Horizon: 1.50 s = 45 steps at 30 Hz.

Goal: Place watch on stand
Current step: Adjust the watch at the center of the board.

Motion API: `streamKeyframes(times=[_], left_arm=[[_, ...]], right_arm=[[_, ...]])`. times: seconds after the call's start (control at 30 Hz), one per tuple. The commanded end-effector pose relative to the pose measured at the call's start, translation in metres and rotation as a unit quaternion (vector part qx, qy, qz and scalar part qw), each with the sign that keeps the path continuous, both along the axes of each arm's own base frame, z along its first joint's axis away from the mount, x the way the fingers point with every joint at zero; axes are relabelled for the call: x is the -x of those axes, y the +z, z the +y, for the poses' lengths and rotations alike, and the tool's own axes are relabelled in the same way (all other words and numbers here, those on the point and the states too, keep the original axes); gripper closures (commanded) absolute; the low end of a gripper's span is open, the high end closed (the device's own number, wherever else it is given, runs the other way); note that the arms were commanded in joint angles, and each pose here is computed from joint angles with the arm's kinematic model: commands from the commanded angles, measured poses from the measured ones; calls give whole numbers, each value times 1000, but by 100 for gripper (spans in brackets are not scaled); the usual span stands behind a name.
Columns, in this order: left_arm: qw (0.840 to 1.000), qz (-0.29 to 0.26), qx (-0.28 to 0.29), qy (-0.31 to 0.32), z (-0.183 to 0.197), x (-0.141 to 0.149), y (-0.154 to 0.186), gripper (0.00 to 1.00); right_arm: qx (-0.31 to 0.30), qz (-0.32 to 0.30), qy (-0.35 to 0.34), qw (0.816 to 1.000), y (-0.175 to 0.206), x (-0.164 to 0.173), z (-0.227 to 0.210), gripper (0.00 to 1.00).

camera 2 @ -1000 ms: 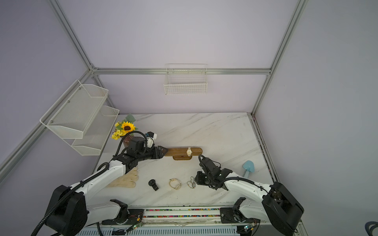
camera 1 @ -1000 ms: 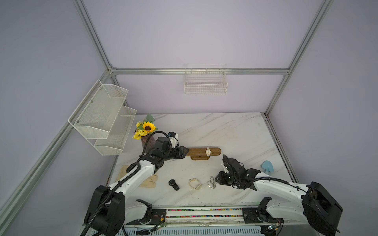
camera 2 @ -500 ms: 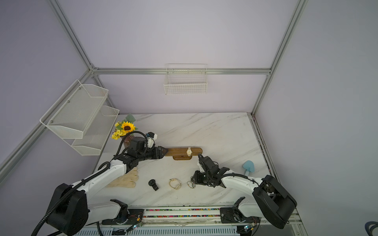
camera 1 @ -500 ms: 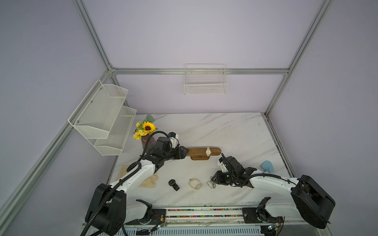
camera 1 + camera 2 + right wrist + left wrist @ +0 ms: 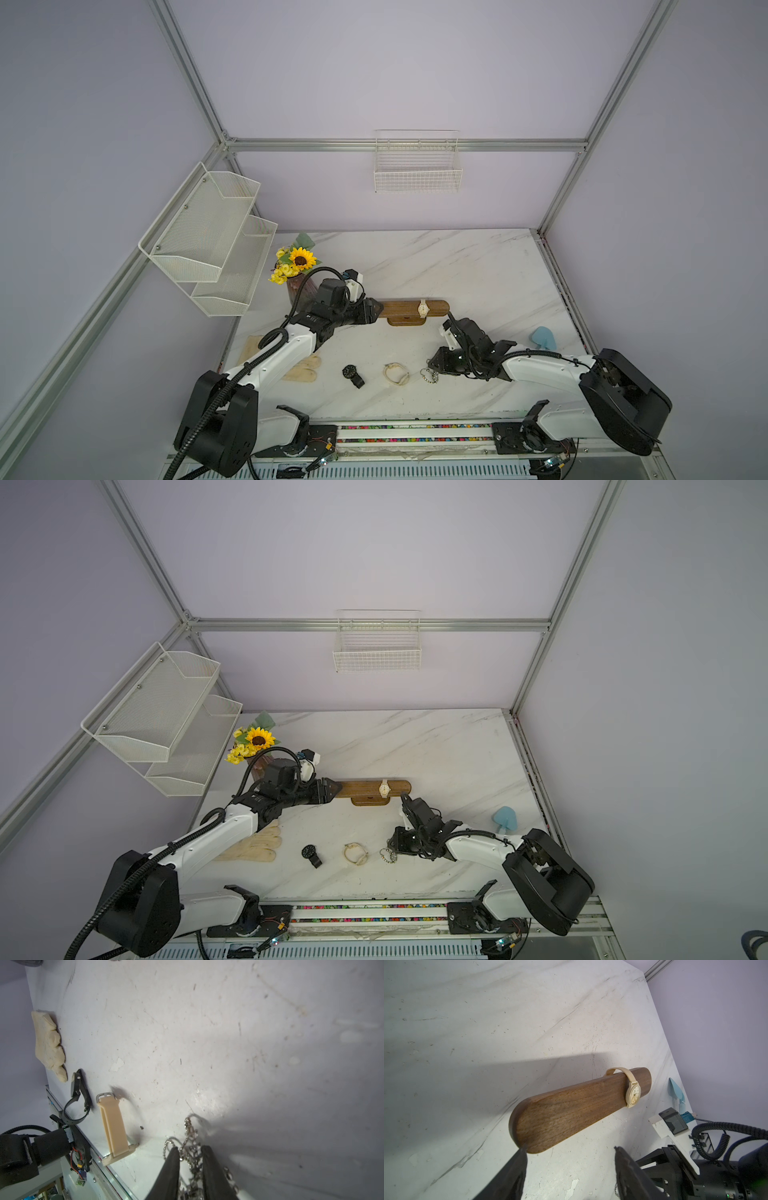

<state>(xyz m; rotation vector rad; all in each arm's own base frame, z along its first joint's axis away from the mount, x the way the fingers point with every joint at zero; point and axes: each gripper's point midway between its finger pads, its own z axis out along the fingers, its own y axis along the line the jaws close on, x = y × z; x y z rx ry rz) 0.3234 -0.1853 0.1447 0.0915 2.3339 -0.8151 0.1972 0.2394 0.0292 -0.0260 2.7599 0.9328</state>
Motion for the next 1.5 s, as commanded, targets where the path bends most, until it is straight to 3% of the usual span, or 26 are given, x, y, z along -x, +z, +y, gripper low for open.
streamKeyframes(times=[0.0,0.2,0.67,0.77,0.97,1.33,1.47], left_arm=[[999,-37,7,-8,-7,-12,27,34],[999,-37,12,-11,-9,-13,29,34],[997,-41,36,-48,-27,-5,42,35],[996,-54,38,-64,-36,2,51,34],[993,-56,54,-92,-53,10,61,35],[987,-51,66,-136,-79,25,65,35],[978,-69,60,-185,-98,44,68,36]], right_arm=[[-4,-9,-9,1000,2,-4,-1,81],[-16,-12,-8,1000,9,-6,3,91],[-18,-34,-10,999,49,-18,8,91],[20,-58,-26,998,68,-30,-1,92],[154,-90,-43,983,95,-40,-36,92],[378,-123,-69,915,130,-41,-78,94],[373,-125,-72,917,139,-43,-73,94]])
